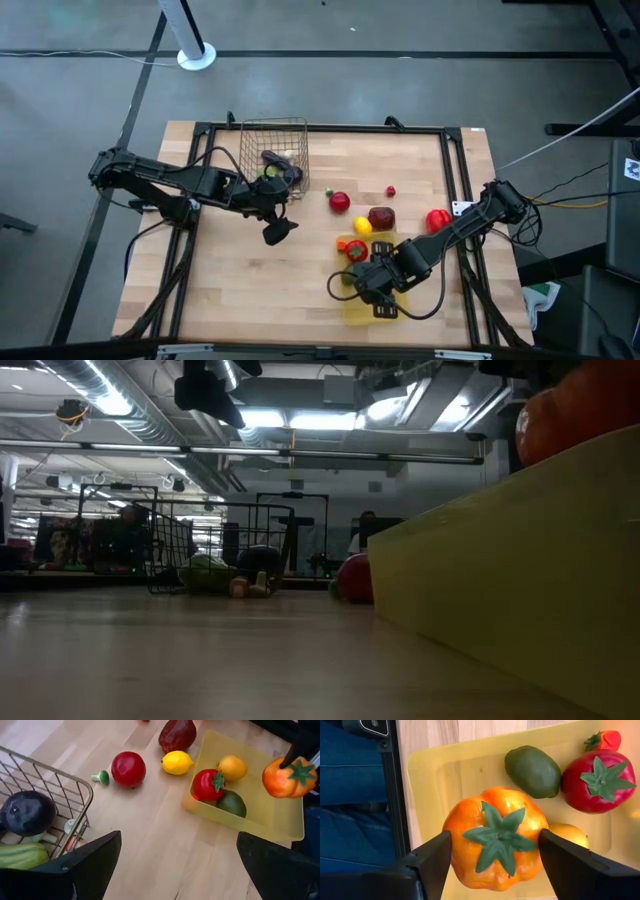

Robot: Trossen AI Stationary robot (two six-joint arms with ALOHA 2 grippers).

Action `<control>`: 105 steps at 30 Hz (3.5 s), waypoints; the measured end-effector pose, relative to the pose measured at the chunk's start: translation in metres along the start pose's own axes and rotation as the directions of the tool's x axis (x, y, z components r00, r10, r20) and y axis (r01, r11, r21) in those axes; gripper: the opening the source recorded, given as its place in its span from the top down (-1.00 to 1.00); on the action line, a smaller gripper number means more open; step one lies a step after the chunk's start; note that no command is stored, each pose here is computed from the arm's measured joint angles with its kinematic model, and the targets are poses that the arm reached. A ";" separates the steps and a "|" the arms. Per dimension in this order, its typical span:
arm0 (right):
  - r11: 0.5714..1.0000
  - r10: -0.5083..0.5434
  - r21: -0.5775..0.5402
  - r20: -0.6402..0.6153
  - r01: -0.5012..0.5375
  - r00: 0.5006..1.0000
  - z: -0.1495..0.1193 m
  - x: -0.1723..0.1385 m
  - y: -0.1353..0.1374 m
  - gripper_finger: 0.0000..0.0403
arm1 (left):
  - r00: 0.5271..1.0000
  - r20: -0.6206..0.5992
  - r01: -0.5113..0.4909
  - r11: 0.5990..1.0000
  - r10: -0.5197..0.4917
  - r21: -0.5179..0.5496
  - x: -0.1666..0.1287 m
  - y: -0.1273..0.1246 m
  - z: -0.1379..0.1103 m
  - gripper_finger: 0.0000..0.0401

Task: Sort produce into baskets
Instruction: Put the orange tomato into the yellow bin, then put the red bell pepper into the brown wire basket

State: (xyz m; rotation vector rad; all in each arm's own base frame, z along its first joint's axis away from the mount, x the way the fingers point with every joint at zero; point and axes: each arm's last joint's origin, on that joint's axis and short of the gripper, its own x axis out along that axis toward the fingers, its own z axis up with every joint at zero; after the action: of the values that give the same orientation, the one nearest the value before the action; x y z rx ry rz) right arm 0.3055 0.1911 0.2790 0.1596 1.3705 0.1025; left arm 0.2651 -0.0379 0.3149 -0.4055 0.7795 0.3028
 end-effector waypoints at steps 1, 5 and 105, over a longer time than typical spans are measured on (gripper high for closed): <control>1.000 0.000 0.000 0.000 0.000 1.000 0.000 0.000 0.000 -0.46 | 1.000 0.003 0.002 1.000 -0.002 0.006 0.000 0.000 0.000 -0.96; 1.000 0.000 0.000 -0.001 0.000 1.000 0.000 0.000 0.000 -0.68 | 1.000 0.018 -0.004 1.000 0.004 0.008 0.000 0.000 0.001 -0.96; 0.088 -0.122 0.785 -0.602 0.613 0.789 -0.144 0.055 -0.212 -0.96 | 0.999 0.036 -0.016 0.979 0.008 0.203 0.033 -0.011 0.005 -0.96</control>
State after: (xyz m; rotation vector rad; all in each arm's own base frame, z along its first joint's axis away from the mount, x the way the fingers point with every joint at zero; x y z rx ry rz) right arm 0.1709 -0.0012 0.1619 0.9161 1.6500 -1.3863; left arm 0.2948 -0.0413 0.2962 -0.2025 0.7707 0.2382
